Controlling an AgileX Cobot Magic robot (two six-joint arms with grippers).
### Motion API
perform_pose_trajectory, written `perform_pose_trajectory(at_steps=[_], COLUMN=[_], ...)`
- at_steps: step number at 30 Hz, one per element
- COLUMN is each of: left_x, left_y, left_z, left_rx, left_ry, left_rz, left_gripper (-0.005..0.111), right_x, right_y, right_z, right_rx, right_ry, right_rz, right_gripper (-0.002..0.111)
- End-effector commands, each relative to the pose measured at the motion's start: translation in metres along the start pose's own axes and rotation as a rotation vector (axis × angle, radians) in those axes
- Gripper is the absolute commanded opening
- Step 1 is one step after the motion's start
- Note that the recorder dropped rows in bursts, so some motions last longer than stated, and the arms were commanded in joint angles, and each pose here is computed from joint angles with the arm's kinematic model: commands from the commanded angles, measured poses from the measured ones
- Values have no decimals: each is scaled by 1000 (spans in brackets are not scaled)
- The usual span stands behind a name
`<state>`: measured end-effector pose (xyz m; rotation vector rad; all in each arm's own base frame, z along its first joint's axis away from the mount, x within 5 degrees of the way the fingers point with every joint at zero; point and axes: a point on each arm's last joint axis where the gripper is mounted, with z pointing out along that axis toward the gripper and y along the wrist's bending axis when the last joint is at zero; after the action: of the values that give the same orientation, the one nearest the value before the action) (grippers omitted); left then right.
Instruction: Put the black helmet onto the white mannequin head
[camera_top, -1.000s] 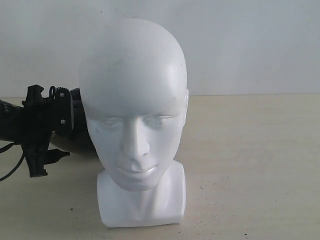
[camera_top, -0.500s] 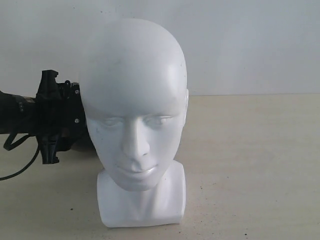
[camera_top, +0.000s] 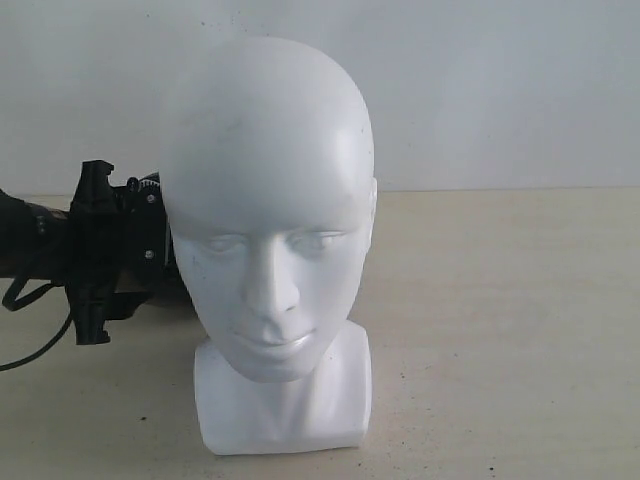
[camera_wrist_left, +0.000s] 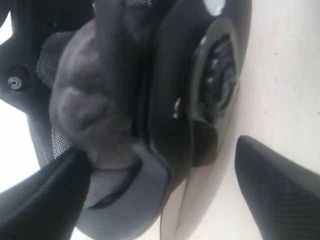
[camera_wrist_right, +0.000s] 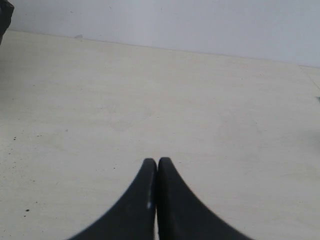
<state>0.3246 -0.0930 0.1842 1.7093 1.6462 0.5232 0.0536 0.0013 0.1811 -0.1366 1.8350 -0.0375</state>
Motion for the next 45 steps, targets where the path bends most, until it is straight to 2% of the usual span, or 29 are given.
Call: perform_pose_trajectory(at_steps=[1,4,17,20,25,31,35,38,40,45], left_x=[2,3,4,5,4,4,4,3,2,-3], left_y=[-3,-7,-10,-12,-12,-12,-10,-4,-2,-1], left_z=[5,11,16,18,18,18,15,8,4,-5], left_rx=[21,41,53,59,59,58,48,22,15,60], left_ry=[5,10,15,16,16,18,17,12,6,-22], left_rz=[-2,38,60,60,57,-30,-75,-255,-333,-397], left_gripper=[76,76,73,62,36,5,4,4,4,4], right_x=[-1,-1,-1,-1,-1,-1,-1,-1,-1,-1], right_y=[0,0,0,0,0,0,0,0,0,0], right_z=[0,0,0,0,0,0,0,0,0,0], right_rx=[6,6,6,6,6,6,6,6,6,6], right_ry=[-12,-12,-12,-12,-12,-16,-16,-16,-16,-16], right_rz=[-3,-3,-3,-3,-3,-3,-3,-3,-3,-3], right_gripper=[0,0,0,0,0,0,0,0,0,0])
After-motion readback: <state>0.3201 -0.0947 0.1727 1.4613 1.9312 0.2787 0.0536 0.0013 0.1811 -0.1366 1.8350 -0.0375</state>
